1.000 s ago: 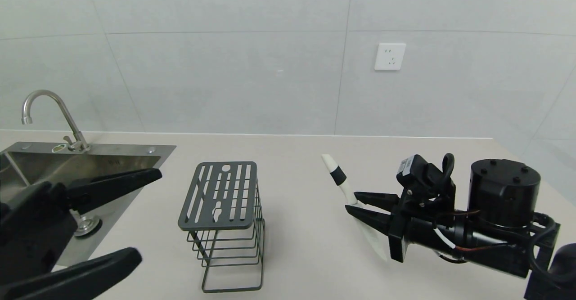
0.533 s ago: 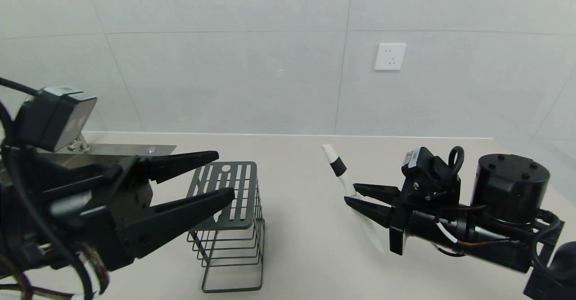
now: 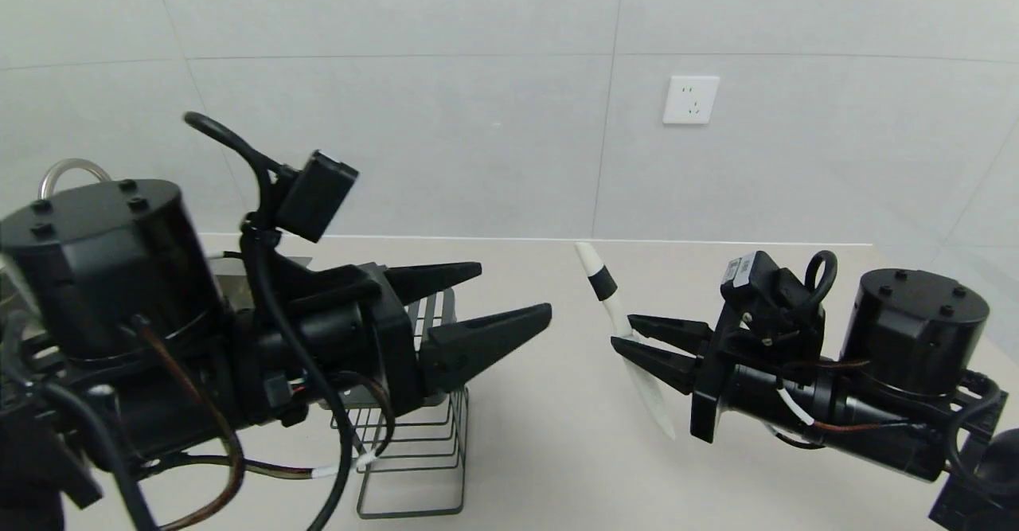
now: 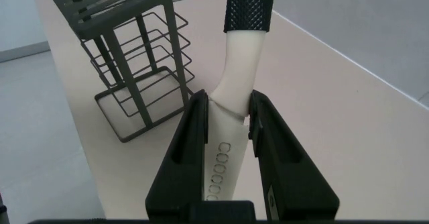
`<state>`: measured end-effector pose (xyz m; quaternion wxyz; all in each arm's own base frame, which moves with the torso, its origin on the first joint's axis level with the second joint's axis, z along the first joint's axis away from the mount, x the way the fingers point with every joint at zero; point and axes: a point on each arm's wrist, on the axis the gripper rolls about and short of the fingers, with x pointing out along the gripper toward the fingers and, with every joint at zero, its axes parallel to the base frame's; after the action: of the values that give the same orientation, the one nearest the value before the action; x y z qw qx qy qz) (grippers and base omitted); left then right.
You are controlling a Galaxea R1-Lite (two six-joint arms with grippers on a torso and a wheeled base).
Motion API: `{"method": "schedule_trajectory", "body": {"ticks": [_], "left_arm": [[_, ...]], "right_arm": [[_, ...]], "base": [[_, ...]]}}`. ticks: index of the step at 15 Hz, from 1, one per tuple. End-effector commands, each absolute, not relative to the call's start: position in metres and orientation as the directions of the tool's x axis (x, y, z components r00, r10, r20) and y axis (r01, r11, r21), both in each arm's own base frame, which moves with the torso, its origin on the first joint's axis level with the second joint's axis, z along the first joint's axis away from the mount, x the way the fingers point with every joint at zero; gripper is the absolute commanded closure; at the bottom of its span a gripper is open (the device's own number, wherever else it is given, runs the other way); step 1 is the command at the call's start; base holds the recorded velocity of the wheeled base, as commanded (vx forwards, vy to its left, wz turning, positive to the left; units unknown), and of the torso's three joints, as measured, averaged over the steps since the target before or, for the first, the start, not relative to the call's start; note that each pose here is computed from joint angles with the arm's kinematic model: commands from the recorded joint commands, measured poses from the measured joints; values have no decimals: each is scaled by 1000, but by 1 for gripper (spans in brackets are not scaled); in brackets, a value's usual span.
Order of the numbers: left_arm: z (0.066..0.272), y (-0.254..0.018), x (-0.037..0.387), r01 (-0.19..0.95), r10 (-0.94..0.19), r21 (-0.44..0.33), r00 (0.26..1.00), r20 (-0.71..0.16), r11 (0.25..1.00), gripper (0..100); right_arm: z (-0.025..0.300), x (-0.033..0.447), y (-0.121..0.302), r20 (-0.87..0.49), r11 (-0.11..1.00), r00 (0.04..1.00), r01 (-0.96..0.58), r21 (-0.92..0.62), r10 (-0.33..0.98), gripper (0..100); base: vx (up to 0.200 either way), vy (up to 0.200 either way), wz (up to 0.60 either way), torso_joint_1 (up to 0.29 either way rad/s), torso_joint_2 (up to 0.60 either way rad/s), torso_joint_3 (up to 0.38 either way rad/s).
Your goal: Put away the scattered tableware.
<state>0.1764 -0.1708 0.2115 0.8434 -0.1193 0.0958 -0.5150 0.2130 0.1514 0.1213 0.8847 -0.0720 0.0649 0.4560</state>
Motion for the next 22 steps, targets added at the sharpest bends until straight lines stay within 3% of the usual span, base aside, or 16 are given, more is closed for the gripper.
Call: {"method": "schedule_trajectory", "body": {"ticks": [1,2,6,13,22], "left_arm": [[200,-188,182,847,-900,-313,428,-81,430,0],[197,-202,186,841,-894,-311,442,-79,443,0],[191,-214,200,823,-869,-301,492,-46,482,0],[181,-231,214,805,-853,-300,518,-64,511,0],[165,-261,230,817,-851,-287,525,9,500,0]], "right_arm": [[123,212,151,-176,574,577,-816,-71,798,100],[125,212,150,-169,574,578,-815,-76,798,100],[126,212,151,-165,573,577,-816,-79,800,100],[129,210,150,-153,572,578,-816,-85,802,100],[136,204,149,-128,568,575,-818,-91,808,100]], "base": [[0,0,0,0,0,0],[0,0,0,0,0,0],[0,0,0,0,0,0],[0,0,0,0,0,0],[0,0,0,0,0,0]]}}
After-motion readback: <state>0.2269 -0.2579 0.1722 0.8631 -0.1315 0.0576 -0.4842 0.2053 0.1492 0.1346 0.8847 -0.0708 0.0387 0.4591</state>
